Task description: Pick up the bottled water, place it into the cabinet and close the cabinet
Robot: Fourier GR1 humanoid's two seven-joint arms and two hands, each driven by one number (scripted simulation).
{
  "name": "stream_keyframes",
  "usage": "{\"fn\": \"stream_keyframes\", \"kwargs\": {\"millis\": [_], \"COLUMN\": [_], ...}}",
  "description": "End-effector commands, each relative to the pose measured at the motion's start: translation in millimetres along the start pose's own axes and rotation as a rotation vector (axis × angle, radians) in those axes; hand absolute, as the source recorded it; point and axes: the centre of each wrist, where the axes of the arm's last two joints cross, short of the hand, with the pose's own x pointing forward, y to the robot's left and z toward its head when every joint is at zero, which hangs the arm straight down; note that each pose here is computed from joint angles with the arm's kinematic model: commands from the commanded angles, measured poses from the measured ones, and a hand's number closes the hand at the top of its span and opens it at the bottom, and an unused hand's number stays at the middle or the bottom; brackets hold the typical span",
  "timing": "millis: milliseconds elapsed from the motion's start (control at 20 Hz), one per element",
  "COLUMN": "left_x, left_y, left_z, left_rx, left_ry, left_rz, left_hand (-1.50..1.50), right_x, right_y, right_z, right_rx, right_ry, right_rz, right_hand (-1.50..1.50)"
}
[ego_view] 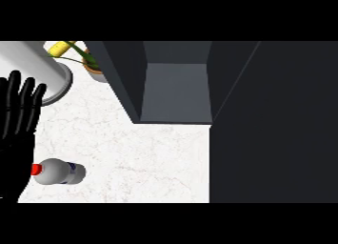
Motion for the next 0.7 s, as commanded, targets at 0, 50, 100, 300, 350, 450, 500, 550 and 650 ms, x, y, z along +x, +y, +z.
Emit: {"fn": "stream_keyframes", "kwargs": {"millis": [0,50,100,300,350,450,500,550,650], "left_x": [-13.5,3.8,4.6,-10.8,-10.0,-6.4,-2.9,-1.4,9.1], "left_y": [16.1,8.7,5.1,-24.2,-21.1,-6.9,-0.2,13.9,38.2], "left_z": [6.6,15.4,8.5,34.0,42.5,54.4,61.2,63.9,64.0], "left_rx": [-0.151,-0.307,-0.428,-0.832,-0.892,-0.979,-1.007,-1.022,-1.061], "left_ry": [-0.013,-0.02,-0.041,0.15,0.165,0.215,0.23,0.237,0.246], "left_rz": [0.087,0.172,0.223,0.43,0.476,0.536,0.568,0.585,0.584], "left_hand": [-1.5,-1.5,-1.5,-1.5,-1.5,-1.5,-1.5,-1.5,-1.5], "right_x": [-2.1,-5.1,-1.2,-5.6,-7.6,-3.8,1.5,4.5,13.8], "right_y": [-5.1,-9.2,-0.9,19.3,20.1,20.5,12.6,13.9,7.5], "right_z": [-0.2,7.3,13.2,15.5,17.4,24.7,27.4,34.2,41.8], "right_rx": [-0.015,-0.035,-0.017,0.062,0.063,0.074,0.071,0.065,0.07], "right_ry": [0.01,0.017,0.034,0.089,0.114,0.131,0.132,0.141,0.156], "right_rz": [-0.001,-0.007,-0.01,-0.185,-0.208,-0.225,-0.225,-0.241,-0.245], "right_hand": [-1.5,-1.5,-1.5,-1.5,-1.5,-1.5,-1.5,-1.5,-1.5]}}
